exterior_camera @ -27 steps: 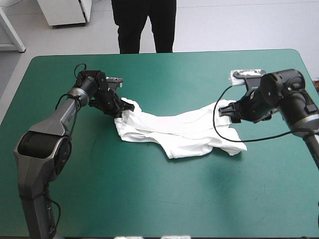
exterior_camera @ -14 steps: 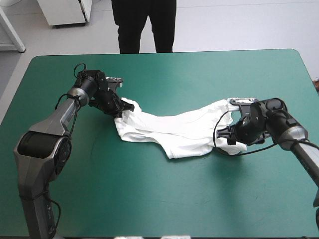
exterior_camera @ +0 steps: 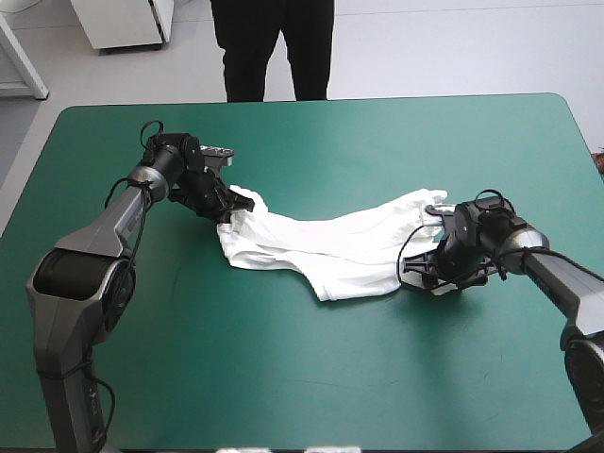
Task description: Fold the cloth
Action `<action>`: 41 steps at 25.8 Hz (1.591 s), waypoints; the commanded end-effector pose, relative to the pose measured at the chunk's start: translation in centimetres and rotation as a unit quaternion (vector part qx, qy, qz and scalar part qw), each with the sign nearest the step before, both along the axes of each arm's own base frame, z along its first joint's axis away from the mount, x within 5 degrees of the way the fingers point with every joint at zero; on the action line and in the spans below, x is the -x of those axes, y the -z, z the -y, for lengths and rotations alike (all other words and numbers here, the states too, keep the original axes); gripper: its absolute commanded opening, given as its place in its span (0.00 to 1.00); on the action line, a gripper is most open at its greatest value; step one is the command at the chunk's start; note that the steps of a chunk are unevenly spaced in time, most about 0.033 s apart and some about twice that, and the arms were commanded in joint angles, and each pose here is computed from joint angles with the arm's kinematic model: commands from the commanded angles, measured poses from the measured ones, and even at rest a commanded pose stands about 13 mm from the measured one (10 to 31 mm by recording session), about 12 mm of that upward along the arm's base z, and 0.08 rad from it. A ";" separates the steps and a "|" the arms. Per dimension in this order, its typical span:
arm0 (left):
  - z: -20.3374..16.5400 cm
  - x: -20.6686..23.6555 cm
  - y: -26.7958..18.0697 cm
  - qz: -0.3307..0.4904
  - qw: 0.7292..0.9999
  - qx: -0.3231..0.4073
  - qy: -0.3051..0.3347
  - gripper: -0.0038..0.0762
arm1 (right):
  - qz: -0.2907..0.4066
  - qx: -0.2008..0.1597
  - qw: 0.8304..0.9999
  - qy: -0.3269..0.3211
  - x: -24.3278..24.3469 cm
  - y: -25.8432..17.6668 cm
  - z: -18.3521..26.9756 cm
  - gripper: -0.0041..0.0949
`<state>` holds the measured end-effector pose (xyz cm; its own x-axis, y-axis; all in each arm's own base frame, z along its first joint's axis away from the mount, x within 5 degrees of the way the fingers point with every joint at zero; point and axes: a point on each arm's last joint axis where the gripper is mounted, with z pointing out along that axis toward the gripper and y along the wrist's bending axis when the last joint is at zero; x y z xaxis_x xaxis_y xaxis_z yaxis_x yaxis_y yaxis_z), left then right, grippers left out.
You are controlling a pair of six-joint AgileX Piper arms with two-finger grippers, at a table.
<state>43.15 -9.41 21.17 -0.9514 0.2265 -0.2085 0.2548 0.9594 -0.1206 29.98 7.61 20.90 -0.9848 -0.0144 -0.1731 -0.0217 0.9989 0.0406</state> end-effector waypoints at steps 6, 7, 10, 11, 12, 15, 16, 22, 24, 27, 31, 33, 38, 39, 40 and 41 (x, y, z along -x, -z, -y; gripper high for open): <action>0.0 0.5 -1.8 0.014 1.000 0.004 0.005 0.04 | -0.007 0.009 1.000 0.000 -0.6 0.9 0.2 0.03; -0.1 0.6 -2.4 0.021 1.000 0.005 0.006 0.04 | -0.006 0.009 1.000 -0.001 -0.5 0.7 0.2 0.03; -0.3 1.2 -4.5 0.043 0.999 0.003 0.007 0.04 | 0.010 0.006 1.000 -0.003 0.1 -0.9 0.4 0.02; -0.4 1.5 -5.3 0.051 0.999 0.001 0.008 0.04 | 0.021 0.003 1.000 -0.003 0.5 -1.8 0.5 0.02; -0.5 1.8 -6.0 0.057 0.998 0.001 0.010 0.04 | 0.032 0.002 0.999 -0.005 0.7 -2.5 0.5 0.02; -1.2 4.5 -10.5 0.074 0.997 -0.010 0.021 0.04 | 0.104 -0.007 0.994 -0.013 2.4 -8.3 1.1 0.02; -1.4 5.5 -12.1 0.086 0.996 -0.009 0.027 0.04 | 0.139 -0.012 0.990 -0.018 3.2 -11.0 1.3 0.02; -2.0 11.4 -21.9 0.205 0.978 0.037 0.028 0.04 | 0.306 -0.027 0.951 -0.045 5.9 -23.5 2.0 0.02; -2.1 13.2 -25.8 0.261 0.963 0.060 0.032 0.04 | 0.346 -0.029 0.936 -0.053 6.5 -26.4 2.2 0.02; -2.0 15.9 -31.0 0.345 0.932 0.105 0.041 0.04 | 0.404 -0.040 0.913 -0.052 7.7 -30.1 2.5 0.02; -2.3 19.9 -36.9 0.446 0.881 0.146 0.057 0.04 | 0.480 -0.061 0.873 -0.061 10.1 -34.9 2.8 0.02; -2.4 22.1 -39.3 0.492 0.852 0.165 0.066 0.04 | 0.515 -0.076 0.851 -0.072 11.5 -37.0 2.8 0.02; -2.9 26.8 -43.3 0.573 0.789 0.204 0.083 0.04 | 0.604 -0.111 0.783 -0.099 16.0 -41.8 3.2 0.02; -3.0 27.8 -43.9 0.587 0.777 0.213 0.083 0.04 | 0.616 -0.116 0.773 -0.099 16.8 -42.4 3.4 0.02; -3.1 28.6 -44.4 0.600 0.765 0.217 0.085 0.04 | 0.634 -0.120 0.758 -0.099 17.9 -43.3 3.6 0.02; -3.2 29.3 -44.8 0.611 0.756 0.220 0.087 0.04 | 0.645 -0.122 0.748 -0.099 18.6 -43.8 3.8 0.02</action>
